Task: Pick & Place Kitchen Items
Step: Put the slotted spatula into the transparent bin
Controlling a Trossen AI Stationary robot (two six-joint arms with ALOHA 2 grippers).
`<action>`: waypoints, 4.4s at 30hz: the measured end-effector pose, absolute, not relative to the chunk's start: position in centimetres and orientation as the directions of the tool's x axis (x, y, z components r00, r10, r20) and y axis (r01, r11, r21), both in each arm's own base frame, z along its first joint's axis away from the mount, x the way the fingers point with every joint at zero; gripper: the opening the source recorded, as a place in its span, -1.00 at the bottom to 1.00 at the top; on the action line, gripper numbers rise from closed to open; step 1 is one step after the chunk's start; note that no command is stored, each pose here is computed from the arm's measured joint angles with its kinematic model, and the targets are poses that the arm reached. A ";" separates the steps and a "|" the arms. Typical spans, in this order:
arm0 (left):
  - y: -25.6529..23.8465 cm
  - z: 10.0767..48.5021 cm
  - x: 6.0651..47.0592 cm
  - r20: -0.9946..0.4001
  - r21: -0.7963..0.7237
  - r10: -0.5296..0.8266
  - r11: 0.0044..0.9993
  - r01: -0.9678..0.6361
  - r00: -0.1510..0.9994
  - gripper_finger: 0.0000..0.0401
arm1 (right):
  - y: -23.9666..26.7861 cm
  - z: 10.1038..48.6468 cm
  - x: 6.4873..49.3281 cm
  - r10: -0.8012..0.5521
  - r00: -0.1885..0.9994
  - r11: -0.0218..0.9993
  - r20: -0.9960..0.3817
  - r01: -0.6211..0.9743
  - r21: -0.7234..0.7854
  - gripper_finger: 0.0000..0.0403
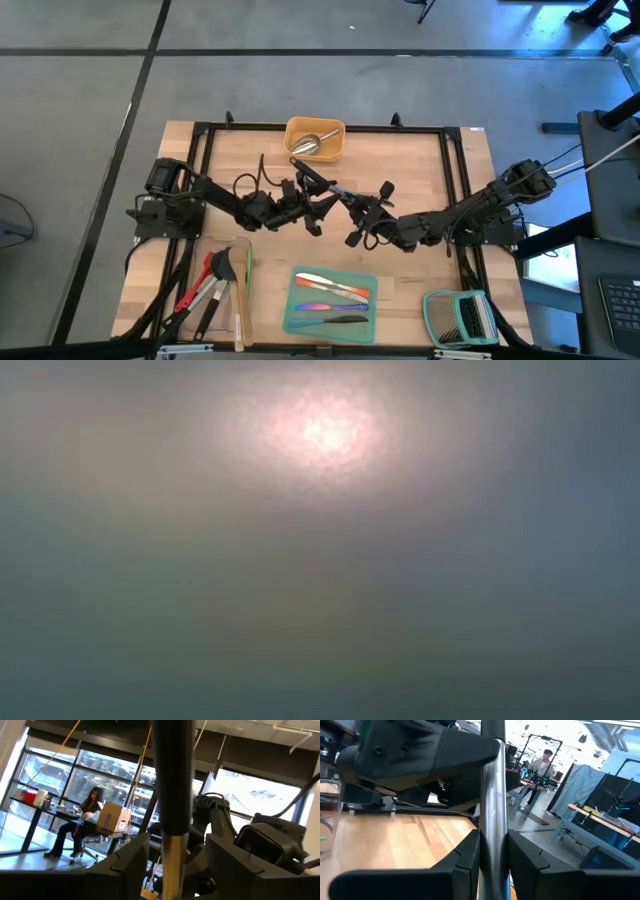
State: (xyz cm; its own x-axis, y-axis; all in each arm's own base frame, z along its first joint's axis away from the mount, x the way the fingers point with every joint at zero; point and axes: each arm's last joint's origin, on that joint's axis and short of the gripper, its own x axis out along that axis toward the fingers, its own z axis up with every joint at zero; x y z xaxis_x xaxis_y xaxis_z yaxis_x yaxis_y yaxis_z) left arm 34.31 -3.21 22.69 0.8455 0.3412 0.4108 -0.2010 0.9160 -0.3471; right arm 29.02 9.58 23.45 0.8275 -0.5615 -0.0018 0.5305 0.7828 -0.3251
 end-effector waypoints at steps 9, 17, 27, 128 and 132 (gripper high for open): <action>-2.0 22.6 34.5 0.406 -0.369 0.343 0.910 -0.191 0.847 -0.58 | 9.6 23.4 29.0 -0.566 0.824 0.779 -0.003 0.534 -0.328 -0.62; -2.4 22.0 34.8 0.344 -0.285 0.260 0.945 -0.164 0.903 -0.76 | 10.0 23.2 29.0 -0.497 0.867 0.819 -0.018 0.463 -0.339 -0.34; -3.3 23.2 34.1 0.189 -0.089 0.043 0.996 -0.026 0.981 -0.76 | 12.5 24.5 28.1 -0.395 0.919 0.884 0.002 0.381 -0.273 0.03; -6.6 31.0 28.5 -0.108 -0.019 -0.174 0.985 0.173 0.979 -0.14 | 9.8 25.7 35.6 0.631 0.741 0.771 -0.230 -0.565 0.294 -0.71; -7.1 31.9 27.1 -0.108 -0.017 -0.152 0.988 0.151 0.983 0.13 | 10.2 26.1 35.7 0.594 0.759 0.803 -0.267 -0.538 0.256 -0.72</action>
